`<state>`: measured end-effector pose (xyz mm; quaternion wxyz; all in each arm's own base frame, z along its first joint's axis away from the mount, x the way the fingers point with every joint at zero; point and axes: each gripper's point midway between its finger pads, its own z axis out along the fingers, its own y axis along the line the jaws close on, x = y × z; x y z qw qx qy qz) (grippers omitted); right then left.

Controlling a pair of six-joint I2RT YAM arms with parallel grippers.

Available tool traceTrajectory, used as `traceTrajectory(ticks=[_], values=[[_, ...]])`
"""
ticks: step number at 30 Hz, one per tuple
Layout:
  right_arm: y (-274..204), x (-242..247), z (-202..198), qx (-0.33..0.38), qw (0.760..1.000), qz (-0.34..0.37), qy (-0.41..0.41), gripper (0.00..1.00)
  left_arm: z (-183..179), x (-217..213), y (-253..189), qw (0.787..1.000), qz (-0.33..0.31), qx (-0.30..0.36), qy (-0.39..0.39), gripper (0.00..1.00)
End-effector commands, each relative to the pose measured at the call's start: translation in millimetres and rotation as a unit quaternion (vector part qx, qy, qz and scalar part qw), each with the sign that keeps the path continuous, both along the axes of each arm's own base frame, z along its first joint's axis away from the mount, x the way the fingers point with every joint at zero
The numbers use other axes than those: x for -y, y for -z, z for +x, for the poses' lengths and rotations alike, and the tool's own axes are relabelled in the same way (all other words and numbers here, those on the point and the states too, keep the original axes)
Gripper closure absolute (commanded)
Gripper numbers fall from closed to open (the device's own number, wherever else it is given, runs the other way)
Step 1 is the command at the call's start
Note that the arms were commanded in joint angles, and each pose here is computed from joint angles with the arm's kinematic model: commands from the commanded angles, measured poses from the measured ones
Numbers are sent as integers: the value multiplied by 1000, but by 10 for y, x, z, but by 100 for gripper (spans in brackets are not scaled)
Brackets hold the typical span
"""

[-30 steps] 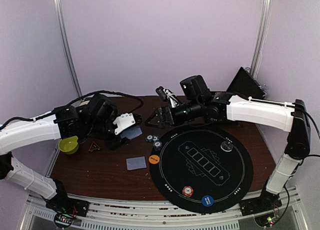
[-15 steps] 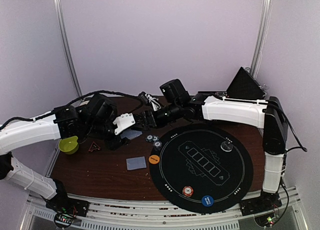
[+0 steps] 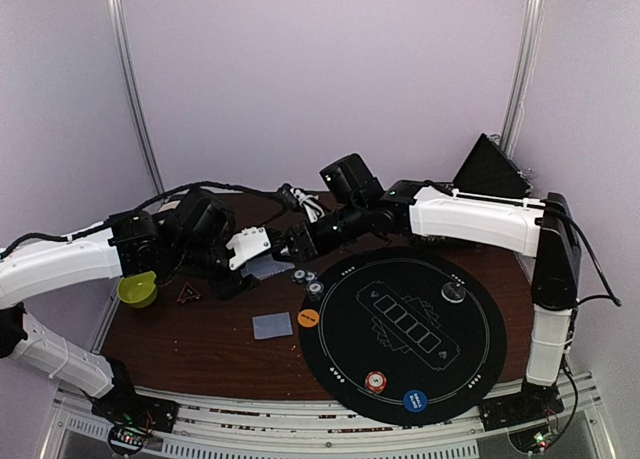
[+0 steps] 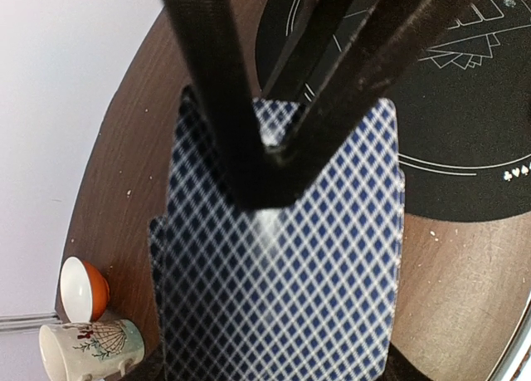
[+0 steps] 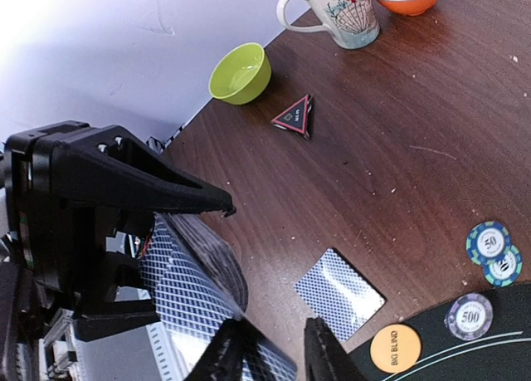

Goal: Distribute texas hold em gaming equipment
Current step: Pick up the poker card from the face-down deck piles.

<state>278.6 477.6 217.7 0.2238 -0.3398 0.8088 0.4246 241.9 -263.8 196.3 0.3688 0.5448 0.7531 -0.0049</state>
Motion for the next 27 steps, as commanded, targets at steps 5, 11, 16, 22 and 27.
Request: traceTrajectory(ticks=[5,11,16,22,27], values=[[-257,133,-43,11,1000,-7,5,92,74,80,-196,999,-25,26,2,39],[-339,322,-109,23,999,-32,5,100,68,66,-189,999,-24,26,2,39],[-489,536,-261,29,999,-40,-16,100,66,66,-188,999,-24,25,2,40],[-558,978,-352,-11,998,-56,24,100,72,59,-201,999,-26,27,-2,40],[-316,1574,-573,-94,985,-81,120,100,66,35,-218,999,-27,30,-5,39]])
